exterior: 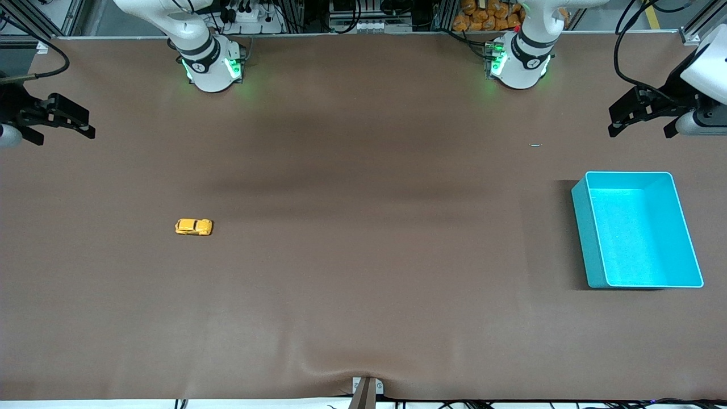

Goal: Wind and store yellow beetle car
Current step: 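Move the right gripper out toward the yellow toy car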

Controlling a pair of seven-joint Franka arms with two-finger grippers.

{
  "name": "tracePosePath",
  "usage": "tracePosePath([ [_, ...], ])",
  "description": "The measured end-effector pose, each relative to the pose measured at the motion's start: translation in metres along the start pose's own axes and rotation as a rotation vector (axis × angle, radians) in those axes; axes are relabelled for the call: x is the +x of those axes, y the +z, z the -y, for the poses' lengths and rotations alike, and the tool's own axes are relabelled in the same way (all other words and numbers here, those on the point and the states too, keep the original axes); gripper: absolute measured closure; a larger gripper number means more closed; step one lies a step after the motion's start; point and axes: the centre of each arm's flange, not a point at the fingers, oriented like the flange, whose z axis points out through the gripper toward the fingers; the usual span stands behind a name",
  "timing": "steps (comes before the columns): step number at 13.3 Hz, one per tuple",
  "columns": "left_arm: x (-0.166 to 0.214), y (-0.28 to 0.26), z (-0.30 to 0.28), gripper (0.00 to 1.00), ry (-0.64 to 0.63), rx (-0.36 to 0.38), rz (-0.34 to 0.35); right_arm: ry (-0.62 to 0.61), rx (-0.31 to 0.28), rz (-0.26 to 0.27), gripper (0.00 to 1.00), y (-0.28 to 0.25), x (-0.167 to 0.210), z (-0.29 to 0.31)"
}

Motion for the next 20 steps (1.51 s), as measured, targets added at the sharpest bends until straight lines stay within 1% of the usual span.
tracePosePath([
  [5, 0.001, 0.002, 0.003, 0.00, -0.005, 0.000, 0.008, -0.003, 0.000, -0.019, 0.00, -0.008, -0.004, 0.000],
  [7, 0.000, 0.006, 0.021, 0.00, -0.039, 0.003, 0.036, 0.001, 0.000, -0.023, 0.00, -0.008, -0.004, -0.002],
  [9, 0.000, 0.007, 0.034, 0.00, -0.063, 0.004, 0.041, 0.005, 0.000, -0.025, 0.00, -0.009, -0.004, -0.004],
  [10, 0.000, 0.006, 0.032, 0.00, -0.060, 0.003, 0.035, 0.005, 0.000, -0.027, 0.00, -0.009, -0.004, -0.004],
  [13, 0.002, -0.006, 0.004, 0.00, -0.015, -0.001, -0.028, 0.006, 0.000, -0.032, 0.00, -0.009, -0.004, -0.004],
  [14, 0.002, -0.004, -0.003, 0.00, -0.009, -0.001, -0.026, 0.006, 0.000, -0.031, 0.00, -0.009, -0.004, -0.004],
  [15, 0.005, 0.006, -0.003, 0.00, -0.010, -0.001, -0.011, 0.005, 0.000, -0.032, 0.00, -0.009, -0.003, -0.004],
  [17, 0.024, 0.042, 0.009, 0.00, -0.029, -0.004, 0.027, 0.004, -0.001, -0.035, 0.00, -0.010, -0.003, -0.004],
  [19, 0.040, 0.063, 0.012, 0.00, -0.032, -0.011, 0.018, 0.004, -0.001, -0.035, 0.00, -0.010, -0.003, -0.003],
  [20, 0.043, 0.063, 0.010, 0.00, -0.030, -0.013, 0.001, 0.004, -0.001, -0.035, 0.00, -0.010, -0.003, -0.004],
])
